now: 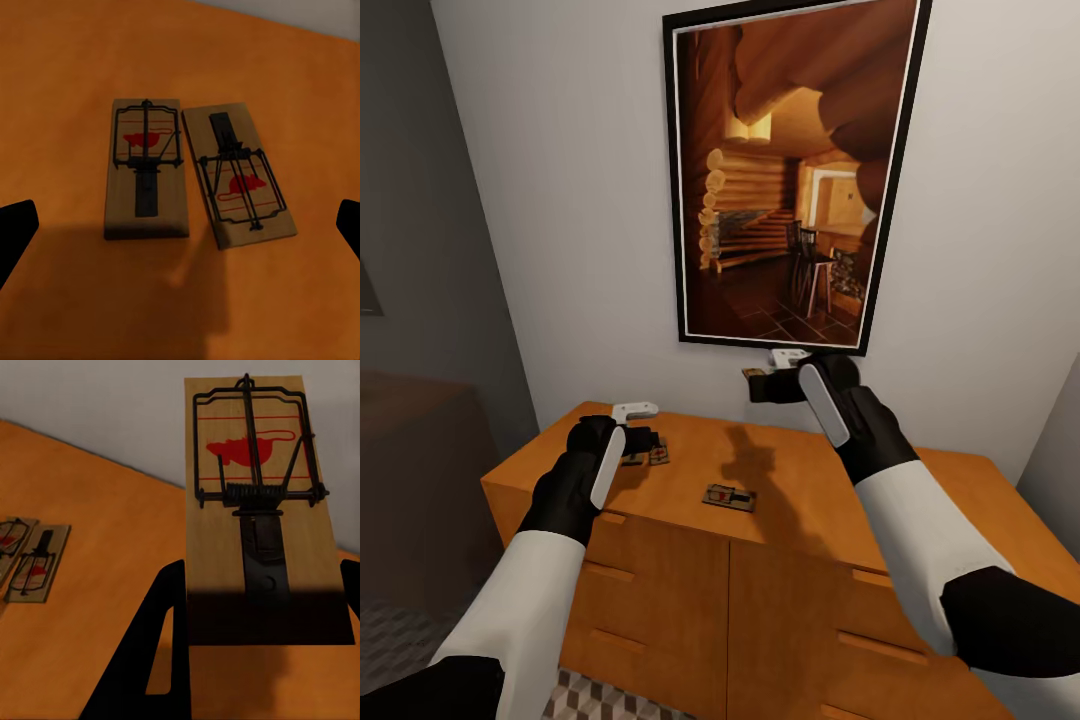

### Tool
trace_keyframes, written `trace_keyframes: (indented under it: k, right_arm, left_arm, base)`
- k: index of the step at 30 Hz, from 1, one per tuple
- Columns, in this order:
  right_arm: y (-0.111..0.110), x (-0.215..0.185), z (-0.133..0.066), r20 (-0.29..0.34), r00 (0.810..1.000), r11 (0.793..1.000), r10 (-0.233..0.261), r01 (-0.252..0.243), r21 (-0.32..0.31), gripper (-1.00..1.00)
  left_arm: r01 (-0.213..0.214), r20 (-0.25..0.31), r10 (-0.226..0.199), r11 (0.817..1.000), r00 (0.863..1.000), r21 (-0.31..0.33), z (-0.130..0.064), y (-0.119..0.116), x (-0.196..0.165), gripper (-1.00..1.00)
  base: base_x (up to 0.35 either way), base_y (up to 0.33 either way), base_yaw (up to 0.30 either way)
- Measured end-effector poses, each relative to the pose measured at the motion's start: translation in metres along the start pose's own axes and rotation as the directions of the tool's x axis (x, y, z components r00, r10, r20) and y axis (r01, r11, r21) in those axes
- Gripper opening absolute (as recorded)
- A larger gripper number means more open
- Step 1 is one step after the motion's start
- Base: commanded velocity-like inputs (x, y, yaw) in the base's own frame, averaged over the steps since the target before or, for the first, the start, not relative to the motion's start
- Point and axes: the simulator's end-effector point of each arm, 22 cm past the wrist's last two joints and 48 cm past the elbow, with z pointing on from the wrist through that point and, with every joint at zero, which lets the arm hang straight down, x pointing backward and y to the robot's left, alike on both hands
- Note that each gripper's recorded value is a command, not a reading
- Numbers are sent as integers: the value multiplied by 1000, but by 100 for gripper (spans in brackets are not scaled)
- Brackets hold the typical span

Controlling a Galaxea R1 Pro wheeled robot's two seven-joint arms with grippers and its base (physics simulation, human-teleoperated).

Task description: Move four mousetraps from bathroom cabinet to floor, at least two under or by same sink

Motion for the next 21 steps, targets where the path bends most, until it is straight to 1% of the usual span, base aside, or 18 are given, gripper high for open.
trace_keyframes:
  k: [8,14,18,21]
  right_arm:
    - [1,1,0,-2,1000,1000,1,-1,-11,-100]
    - [7,2,1,-6,1000,1000,-13,13,-17,-100]
    - [15,5,3,-12,999,999,-34,34,-24,-100]
    - [25,8,4,-19,998,997,-66,65,-35,-100]
  left_arm:
    - [2,0,-2,1000,1000,2,0,0,0,100]
    - [2,4,-2,1000,1000,2,-1,0,-1,100]
    - [2,5,-2,1000,1000,3,-1,-1,-2,100]
    - [0,4,0,1000,1000,2,-1,-1,-1,100]
  base:
    - [0,0,0]
    - [0,0,0]
    - [0,0,0]
    - [0,0,0]
